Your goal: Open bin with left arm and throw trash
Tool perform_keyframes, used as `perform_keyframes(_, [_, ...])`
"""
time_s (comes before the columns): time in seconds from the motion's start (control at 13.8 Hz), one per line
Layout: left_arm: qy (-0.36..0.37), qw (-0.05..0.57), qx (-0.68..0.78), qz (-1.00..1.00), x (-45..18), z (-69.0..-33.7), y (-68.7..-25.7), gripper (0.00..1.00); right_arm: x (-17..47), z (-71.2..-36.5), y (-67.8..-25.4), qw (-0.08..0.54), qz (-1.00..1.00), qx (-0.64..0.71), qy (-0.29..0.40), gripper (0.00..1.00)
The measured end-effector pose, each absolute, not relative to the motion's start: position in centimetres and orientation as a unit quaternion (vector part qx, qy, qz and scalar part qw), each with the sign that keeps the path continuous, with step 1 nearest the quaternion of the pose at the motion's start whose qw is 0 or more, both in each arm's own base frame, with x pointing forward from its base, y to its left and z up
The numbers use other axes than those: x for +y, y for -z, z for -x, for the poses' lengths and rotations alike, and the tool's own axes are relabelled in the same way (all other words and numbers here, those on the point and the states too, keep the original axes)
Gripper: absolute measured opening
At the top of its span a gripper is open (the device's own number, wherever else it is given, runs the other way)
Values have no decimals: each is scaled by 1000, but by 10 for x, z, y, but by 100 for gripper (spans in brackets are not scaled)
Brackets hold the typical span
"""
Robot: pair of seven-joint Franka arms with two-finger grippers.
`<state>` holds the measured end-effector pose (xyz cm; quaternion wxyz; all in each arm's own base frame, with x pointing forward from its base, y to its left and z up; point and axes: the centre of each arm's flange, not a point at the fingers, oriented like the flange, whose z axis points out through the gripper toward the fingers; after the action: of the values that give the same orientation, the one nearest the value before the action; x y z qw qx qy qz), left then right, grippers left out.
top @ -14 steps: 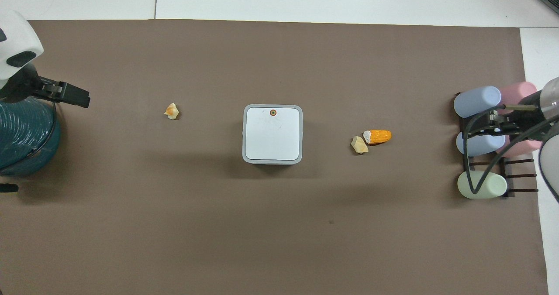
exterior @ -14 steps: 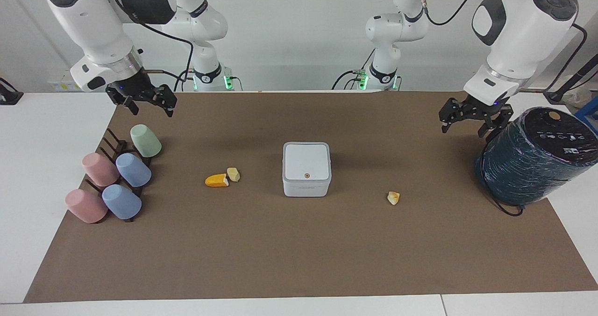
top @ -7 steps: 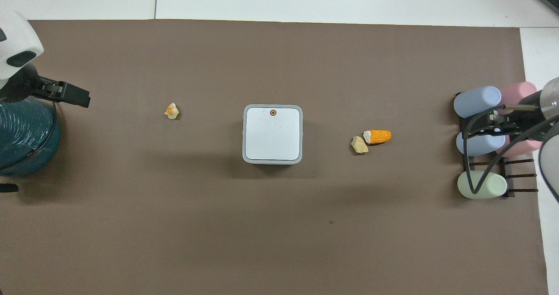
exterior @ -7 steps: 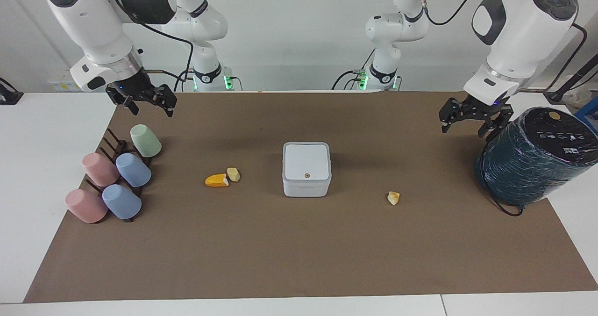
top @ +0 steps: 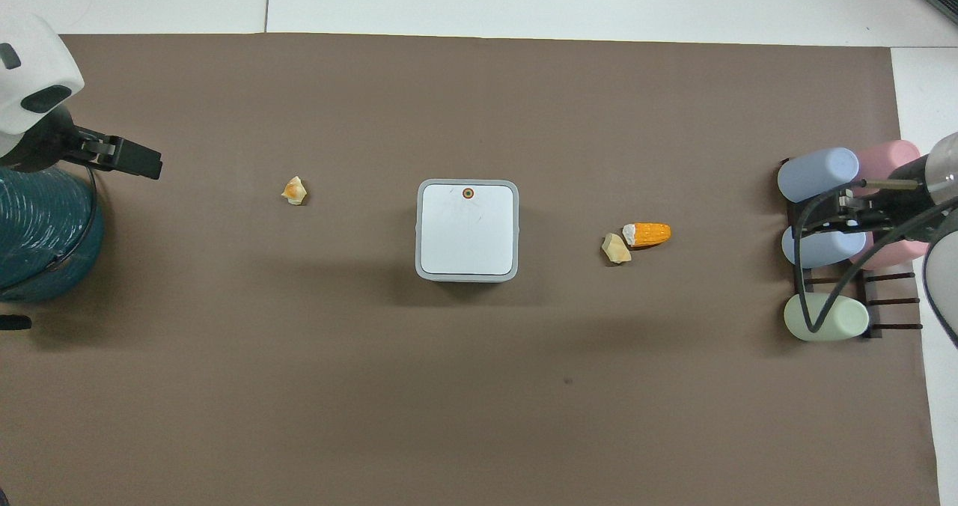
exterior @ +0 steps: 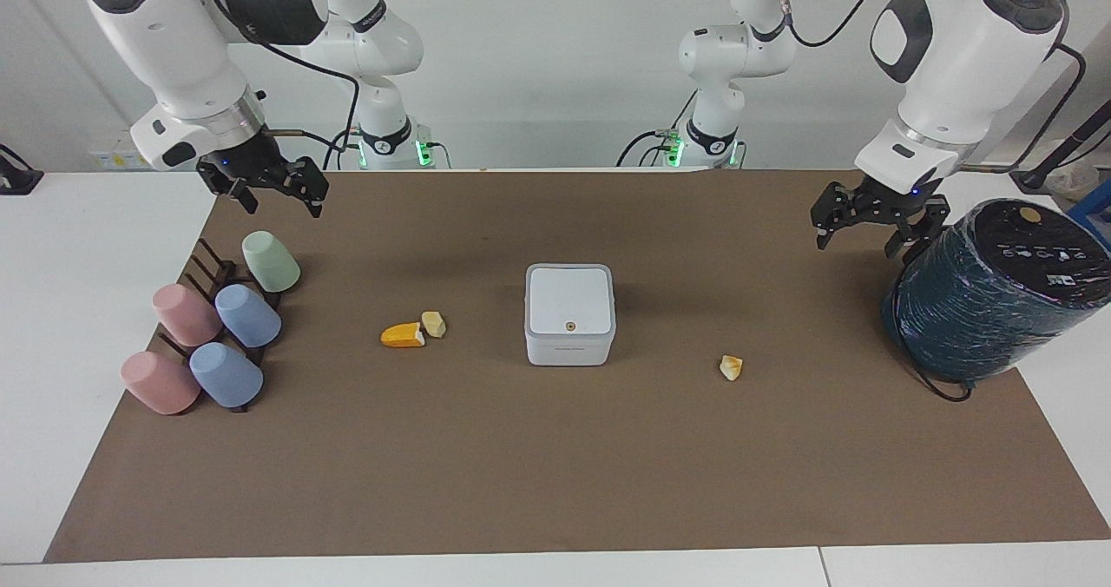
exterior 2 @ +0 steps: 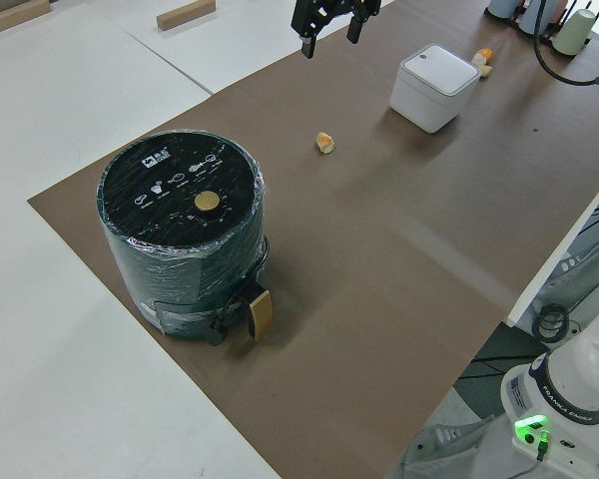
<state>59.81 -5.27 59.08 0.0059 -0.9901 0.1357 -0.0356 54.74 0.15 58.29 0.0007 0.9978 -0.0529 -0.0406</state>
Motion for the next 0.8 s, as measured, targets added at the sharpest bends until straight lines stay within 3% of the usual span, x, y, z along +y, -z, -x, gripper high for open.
perform_keyframes(0.15, [35,6,139,990,-56,-598,-591,100,1,-547,-583,1,-998,-53,41,100])
perform_keyframes(0.36, [33,6,141,989,-60,-597,-590,86,1,-547,-583,1,-998,-53,41,100])
perform_keyframes(0.8, [31,5,141,990,-60,-597,-589,14,1,-547,-583,1,-998,-53,41,100])
